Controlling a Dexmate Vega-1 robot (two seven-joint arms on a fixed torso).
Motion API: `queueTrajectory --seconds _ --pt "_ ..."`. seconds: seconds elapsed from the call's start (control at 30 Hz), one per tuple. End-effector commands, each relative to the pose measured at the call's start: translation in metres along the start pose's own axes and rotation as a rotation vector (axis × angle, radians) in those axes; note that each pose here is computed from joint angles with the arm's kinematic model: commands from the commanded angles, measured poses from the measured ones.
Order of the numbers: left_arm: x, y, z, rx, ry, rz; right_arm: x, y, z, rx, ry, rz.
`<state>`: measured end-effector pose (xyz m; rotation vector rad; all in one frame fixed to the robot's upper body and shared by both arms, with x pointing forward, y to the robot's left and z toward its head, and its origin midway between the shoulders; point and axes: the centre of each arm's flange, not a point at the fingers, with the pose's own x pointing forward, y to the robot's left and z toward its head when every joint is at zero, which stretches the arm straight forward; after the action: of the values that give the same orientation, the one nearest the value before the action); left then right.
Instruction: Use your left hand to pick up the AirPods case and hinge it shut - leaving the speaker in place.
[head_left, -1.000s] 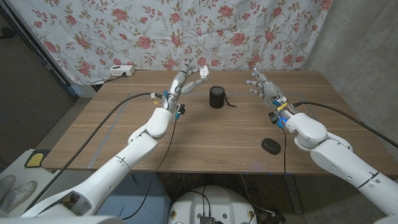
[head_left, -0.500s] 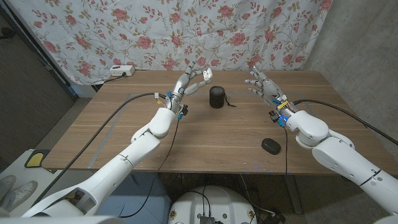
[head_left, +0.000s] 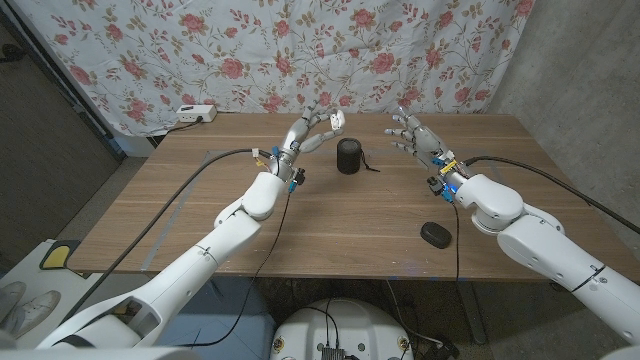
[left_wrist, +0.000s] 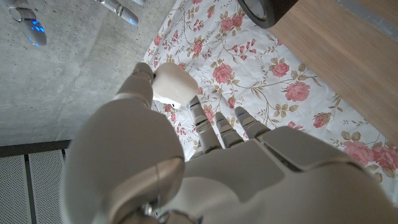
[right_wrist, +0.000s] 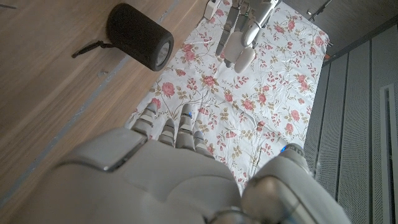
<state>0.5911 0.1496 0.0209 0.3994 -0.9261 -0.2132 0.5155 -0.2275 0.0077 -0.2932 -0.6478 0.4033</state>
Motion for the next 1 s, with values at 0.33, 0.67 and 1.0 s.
queueTrajectory --seconds 0.33,0.67,1.0 --pt "0.003 -0.012 -0.006 -0.022 0.005 -0.021 0.019 0.014 0.004 -0.011 -0.004 0.101" --pt "0.004 -0.016 -0.007 -0.035 0.003 -0.034 0.026 0.018 0.007 -0.020 -0.006 0.141" --pt "0.007 -0.020 -0.009 -0.034 0.009 -0.044 0.029 0.018 0.011 -0.038 -0.010 0.152"
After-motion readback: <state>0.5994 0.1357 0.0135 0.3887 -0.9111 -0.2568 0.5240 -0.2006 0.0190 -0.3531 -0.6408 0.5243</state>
